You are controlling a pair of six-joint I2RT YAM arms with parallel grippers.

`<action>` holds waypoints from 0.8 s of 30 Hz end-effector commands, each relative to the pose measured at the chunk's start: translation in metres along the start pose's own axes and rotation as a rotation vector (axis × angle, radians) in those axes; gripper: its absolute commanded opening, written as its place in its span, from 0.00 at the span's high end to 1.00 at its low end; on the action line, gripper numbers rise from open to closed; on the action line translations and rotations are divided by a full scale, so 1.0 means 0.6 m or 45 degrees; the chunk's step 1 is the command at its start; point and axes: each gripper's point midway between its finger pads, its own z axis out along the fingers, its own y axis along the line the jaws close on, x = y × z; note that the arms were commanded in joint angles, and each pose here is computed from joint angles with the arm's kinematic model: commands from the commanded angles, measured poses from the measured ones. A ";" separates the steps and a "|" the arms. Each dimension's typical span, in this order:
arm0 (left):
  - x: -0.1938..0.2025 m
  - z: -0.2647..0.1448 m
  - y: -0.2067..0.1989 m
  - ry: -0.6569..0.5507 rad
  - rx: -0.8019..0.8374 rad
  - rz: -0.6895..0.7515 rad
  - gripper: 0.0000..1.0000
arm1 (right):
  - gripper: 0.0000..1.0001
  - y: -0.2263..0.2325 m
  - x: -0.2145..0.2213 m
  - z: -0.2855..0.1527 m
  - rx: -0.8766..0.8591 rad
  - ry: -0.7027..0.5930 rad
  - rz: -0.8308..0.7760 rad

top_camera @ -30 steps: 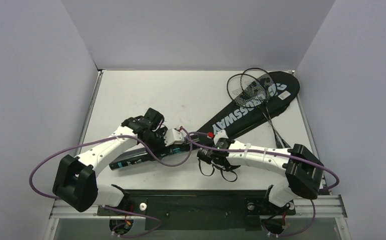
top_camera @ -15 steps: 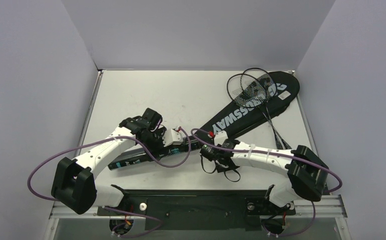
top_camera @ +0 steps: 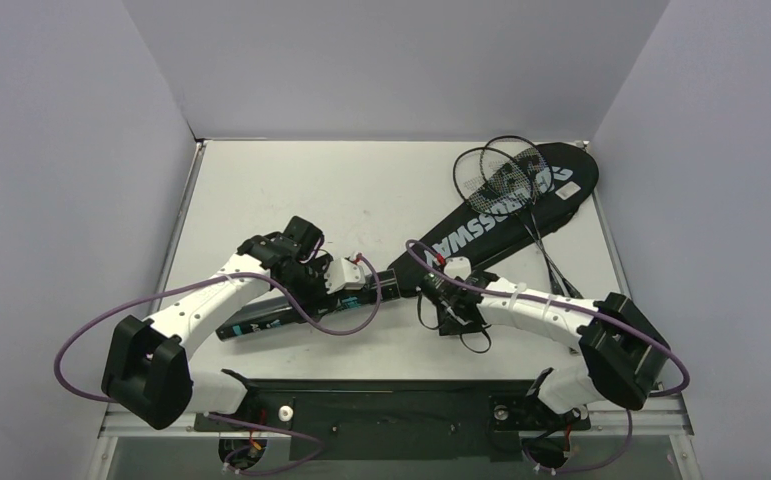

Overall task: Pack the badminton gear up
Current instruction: Close the lid on the shuttle tube.

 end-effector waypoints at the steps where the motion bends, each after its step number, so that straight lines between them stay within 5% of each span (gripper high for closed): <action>1: -0.012 -0.014 -0.002 -0.056 -0.003 0.013 0.63 | 0.67 0.000 0.000 0.019 -0.018 0.039 0.058; 19: -0.016 -0.015 -0.013 -0.084 0.044 0.054 0.64 | 0.84 0.018 0.020 0.048 -0.035 0.085 0.140; 24: -0.021 -0.021 -0.034 -0.123 0.116 0.106 0.64 | 1.00 0.015 0.022 0.051 -0.018 0.086 0.151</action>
